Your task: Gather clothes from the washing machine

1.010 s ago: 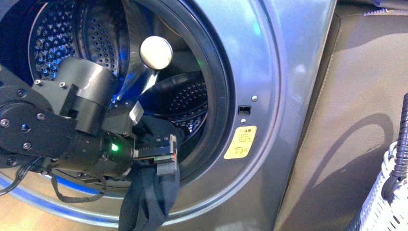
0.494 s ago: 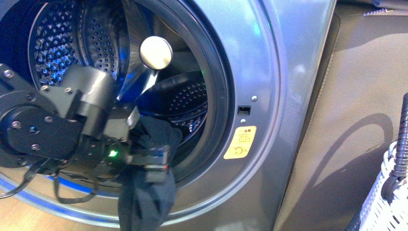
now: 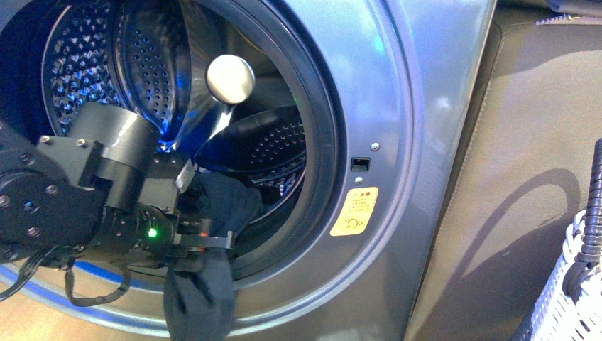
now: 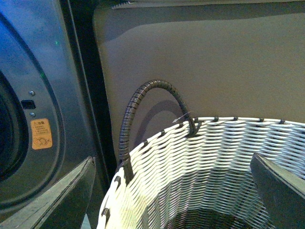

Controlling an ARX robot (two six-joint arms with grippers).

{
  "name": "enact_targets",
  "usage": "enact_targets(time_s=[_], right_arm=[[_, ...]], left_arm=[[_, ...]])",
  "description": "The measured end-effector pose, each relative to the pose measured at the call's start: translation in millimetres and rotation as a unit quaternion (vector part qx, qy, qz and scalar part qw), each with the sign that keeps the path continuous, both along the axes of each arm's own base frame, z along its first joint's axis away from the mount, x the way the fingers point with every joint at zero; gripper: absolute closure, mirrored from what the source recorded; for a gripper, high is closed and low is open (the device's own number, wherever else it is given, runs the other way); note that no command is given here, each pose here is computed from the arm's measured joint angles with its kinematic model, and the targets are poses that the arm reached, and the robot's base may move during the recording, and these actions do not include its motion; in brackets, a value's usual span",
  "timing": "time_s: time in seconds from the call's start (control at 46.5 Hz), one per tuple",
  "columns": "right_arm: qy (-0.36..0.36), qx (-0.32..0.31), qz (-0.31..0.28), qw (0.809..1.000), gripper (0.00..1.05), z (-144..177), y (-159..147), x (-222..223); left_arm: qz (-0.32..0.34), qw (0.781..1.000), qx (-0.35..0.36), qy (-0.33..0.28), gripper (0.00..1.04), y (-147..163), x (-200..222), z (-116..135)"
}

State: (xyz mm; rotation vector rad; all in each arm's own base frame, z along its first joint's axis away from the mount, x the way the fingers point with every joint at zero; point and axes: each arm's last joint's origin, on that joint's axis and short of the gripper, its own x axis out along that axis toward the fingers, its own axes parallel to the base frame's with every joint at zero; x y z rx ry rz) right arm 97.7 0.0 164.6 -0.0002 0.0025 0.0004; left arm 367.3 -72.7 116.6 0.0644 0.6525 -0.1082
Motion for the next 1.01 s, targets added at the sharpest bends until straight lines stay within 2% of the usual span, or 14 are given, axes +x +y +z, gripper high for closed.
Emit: enact_targets(time_s=[0.086, 0.473, 1.01], right_arm=[[0.0, 0.0, 0.0, 1.0, 0.08, 0.0, 0.0, 0.0], [0.0, 0.0, 0.0, 1.0, 0.08, 0.0, 0.0, 0.0], [0.0, 0.0, 0.0, 1.0, 0.08, 0.0, 0.0, 0.0]], left_arm=[[-0.013, 1.0, 0.003, -0.015, 0.84, -2.0, -6.7, 8.6], [-0.084, 0.991, -0.029, -0.103, 0.84, 0.8, -62.6, 84.1], [-0.19, 0.958, -0.049, -0.21, 0.84, 10.3, -148.4, 171.4]])
